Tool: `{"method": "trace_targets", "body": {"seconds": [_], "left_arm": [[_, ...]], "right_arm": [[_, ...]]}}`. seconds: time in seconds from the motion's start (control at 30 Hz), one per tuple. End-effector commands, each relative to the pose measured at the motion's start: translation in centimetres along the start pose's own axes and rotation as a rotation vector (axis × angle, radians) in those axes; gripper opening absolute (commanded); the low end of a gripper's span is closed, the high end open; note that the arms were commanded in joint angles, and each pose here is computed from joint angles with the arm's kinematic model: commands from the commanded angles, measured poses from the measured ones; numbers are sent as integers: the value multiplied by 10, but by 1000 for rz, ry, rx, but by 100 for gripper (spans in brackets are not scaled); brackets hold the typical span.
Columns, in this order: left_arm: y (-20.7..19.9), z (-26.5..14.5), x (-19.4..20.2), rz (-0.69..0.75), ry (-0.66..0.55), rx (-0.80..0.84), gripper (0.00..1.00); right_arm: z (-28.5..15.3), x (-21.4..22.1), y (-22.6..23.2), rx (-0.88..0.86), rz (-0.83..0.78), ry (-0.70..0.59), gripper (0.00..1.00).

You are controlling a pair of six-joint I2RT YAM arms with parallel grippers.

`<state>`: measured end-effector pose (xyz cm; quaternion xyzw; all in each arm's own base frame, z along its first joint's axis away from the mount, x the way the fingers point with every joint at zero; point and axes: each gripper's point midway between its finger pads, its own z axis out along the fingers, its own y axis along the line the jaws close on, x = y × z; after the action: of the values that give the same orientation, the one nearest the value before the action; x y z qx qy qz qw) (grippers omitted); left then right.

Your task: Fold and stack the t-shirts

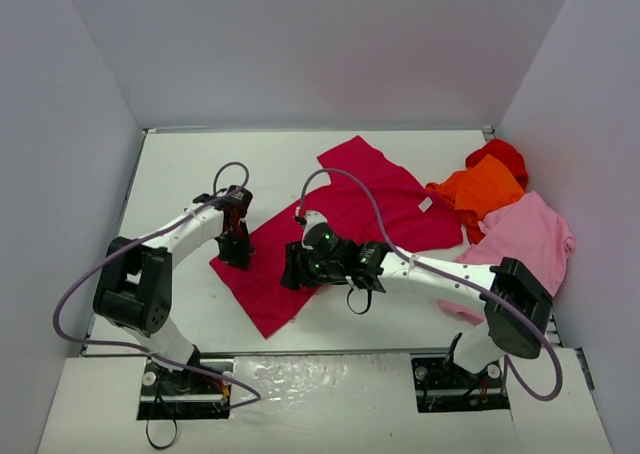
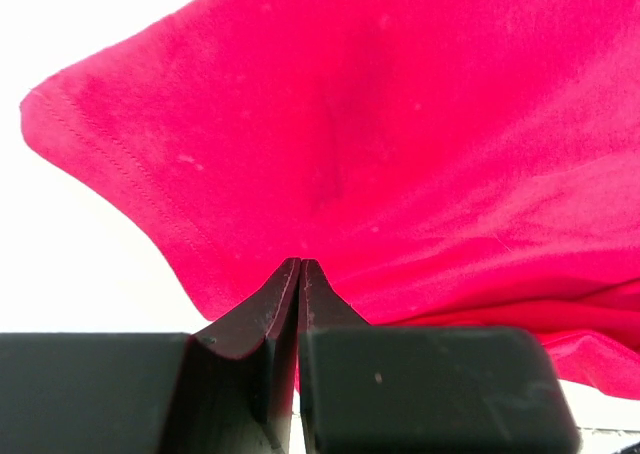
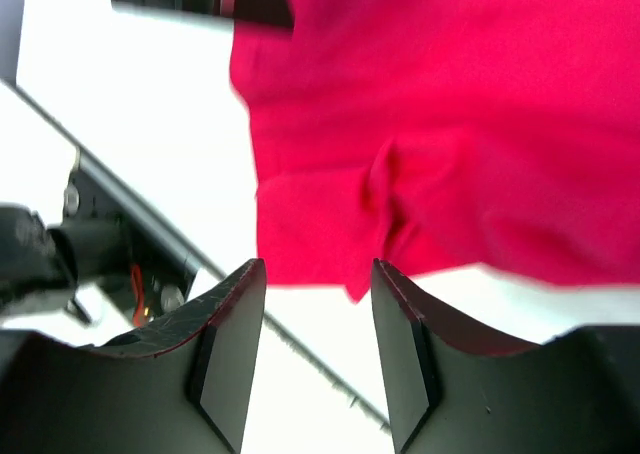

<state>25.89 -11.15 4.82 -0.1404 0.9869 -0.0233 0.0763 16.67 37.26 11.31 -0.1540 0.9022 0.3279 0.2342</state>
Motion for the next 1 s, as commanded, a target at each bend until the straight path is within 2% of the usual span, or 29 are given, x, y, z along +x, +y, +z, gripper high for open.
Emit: {"method": "trace_targets", "body": {"seconds": [0.0, 0.1, 0.47, 0.6, 0.67, 0.83, 0.97], "left_arm": [[4, -21, -12, 9, -47, -24, 0], [3, -28, -13, 13, -56, -17, 0], [14, -59, -16, 31, -116, -36, 0], [15, -63, -15, 32, -117, -35, 0], [16, -64, -15, 32, -122, -35, 0], [16, -61, -15, 33, -116, -42, 0], [15, -56, -14, 34, -107, -35, 0]], "right_arm": [[-5, 26, 15, -22, 19, 36, 44], [2, 44, 9, 6, 7, 66, 43], [35, 61, -23, 111, -53, 77, 42], [45, 61, -25, 121, -76, 79, 38], [49, 61, -26, 126, -92, 84, 32], [47, 53, -20, 118, -102, 67, 0], [44, 47, -14, 112, -119, 62, 0]]}}
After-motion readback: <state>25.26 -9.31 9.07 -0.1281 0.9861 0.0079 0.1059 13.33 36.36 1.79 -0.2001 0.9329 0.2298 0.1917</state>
